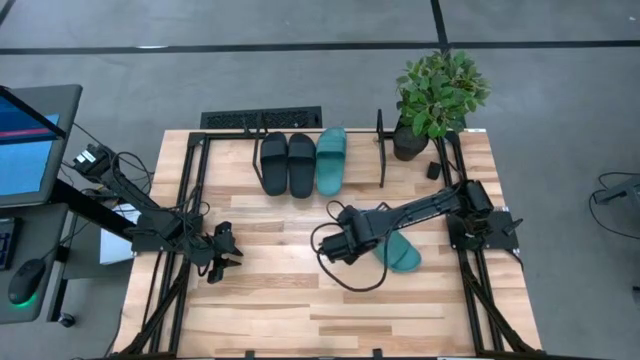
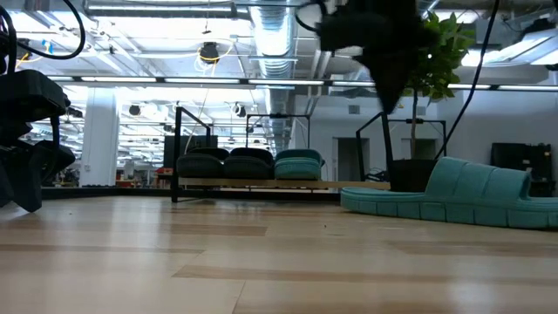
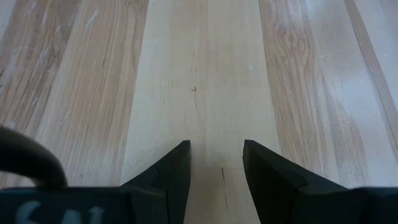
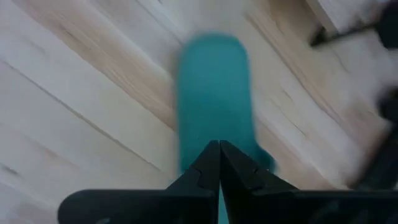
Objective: Pick and place slides into the shelf
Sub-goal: Put green slide on the shelf
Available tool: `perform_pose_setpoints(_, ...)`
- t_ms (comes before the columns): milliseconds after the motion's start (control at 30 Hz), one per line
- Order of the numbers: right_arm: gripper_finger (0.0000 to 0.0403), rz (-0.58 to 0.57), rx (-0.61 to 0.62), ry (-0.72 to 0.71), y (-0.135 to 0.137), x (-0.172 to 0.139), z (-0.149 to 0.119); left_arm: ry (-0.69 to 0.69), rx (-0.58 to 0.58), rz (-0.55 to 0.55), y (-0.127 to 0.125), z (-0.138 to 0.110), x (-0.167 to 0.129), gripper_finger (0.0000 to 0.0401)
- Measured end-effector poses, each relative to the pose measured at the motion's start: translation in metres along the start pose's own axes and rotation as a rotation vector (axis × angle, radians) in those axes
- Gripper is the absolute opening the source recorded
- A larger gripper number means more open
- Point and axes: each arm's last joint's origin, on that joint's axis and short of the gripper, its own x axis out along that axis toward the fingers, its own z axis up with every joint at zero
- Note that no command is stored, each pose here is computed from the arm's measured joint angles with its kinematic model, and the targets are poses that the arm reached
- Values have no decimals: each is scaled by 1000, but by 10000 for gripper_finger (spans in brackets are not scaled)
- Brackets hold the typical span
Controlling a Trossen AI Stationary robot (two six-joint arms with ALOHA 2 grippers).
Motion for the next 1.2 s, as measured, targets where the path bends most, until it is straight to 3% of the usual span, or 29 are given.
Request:
perform_pose_setpoints(233, 3, -32, -57, 158, -7, 10, -4, 0, 0, 0, 0, 0, 0, 135)
perform_pose_setpoints(600, 3, -75, -105, 262, -8, 40, -18, 1, 0, 0, 0, 0, 0, 135)
perform_pose_setpoints(1200, 3, 1, -81, 217, -3, 59, -10, 0, 0, 0, 0, 0, 0, 135)
